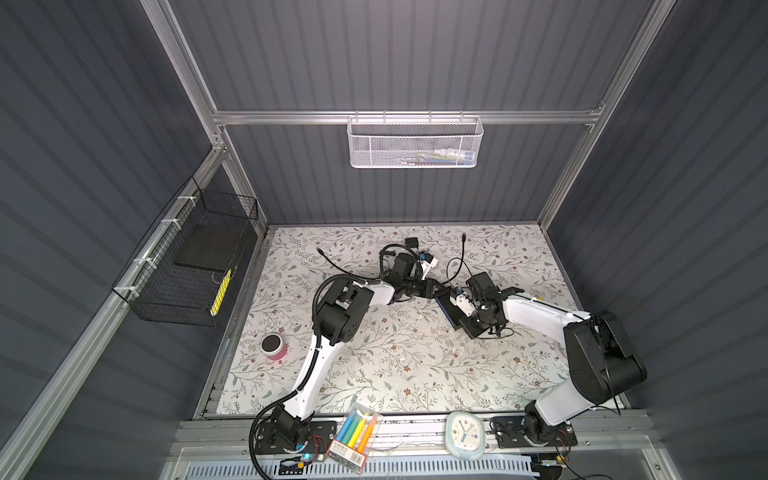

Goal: Insert the plug into the switch port

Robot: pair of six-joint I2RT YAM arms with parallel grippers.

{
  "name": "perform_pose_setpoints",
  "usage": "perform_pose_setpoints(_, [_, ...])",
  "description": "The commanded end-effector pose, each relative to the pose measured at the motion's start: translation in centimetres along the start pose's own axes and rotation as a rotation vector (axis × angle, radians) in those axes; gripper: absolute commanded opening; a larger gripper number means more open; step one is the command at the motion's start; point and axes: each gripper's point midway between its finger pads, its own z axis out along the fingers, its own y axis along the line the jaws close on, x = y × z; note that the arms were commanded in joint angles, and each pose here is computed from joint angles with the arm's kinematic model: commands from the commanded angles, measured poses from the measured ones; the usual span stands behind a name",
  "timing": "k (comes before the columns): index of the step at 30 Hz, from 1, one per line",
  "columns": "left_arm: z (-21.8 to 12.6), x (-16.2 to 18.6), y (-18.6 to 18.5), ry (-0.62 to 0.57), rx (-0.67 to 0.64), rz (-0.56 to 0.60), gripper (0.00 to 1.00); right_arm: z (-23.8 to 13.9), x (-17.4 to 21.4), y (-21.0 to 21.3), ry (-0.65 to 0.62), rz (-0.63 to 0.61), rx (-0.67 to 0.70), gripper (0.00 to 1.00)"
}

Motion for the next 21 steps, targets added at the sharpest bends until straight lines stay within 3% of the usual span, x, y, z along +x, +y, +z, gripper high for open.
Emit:
perform_pose_setpoints(1, [2.3, 10.9, -0.5, 0.290, 0.026, -0.195, 0.34, -3.2, -9.2, -2.2, -0.329, -0.026, 0.086, 0.00])
perform_pose_setpoints(9, [2.6, 11.3, -1.1, 0.302, 0.040, -0.198, 0.34, -1.7, -10.3, -3.0, -0.338, -0.037, 0.099, 0.00])
perform_pose_setpoints(21, [2.6, 12.8, -1.2, 0.326, 0.033, -0.204, 0.33, -3.8, -13.0, -3.4, -0.396, -0.058, 0.090, 0.00])
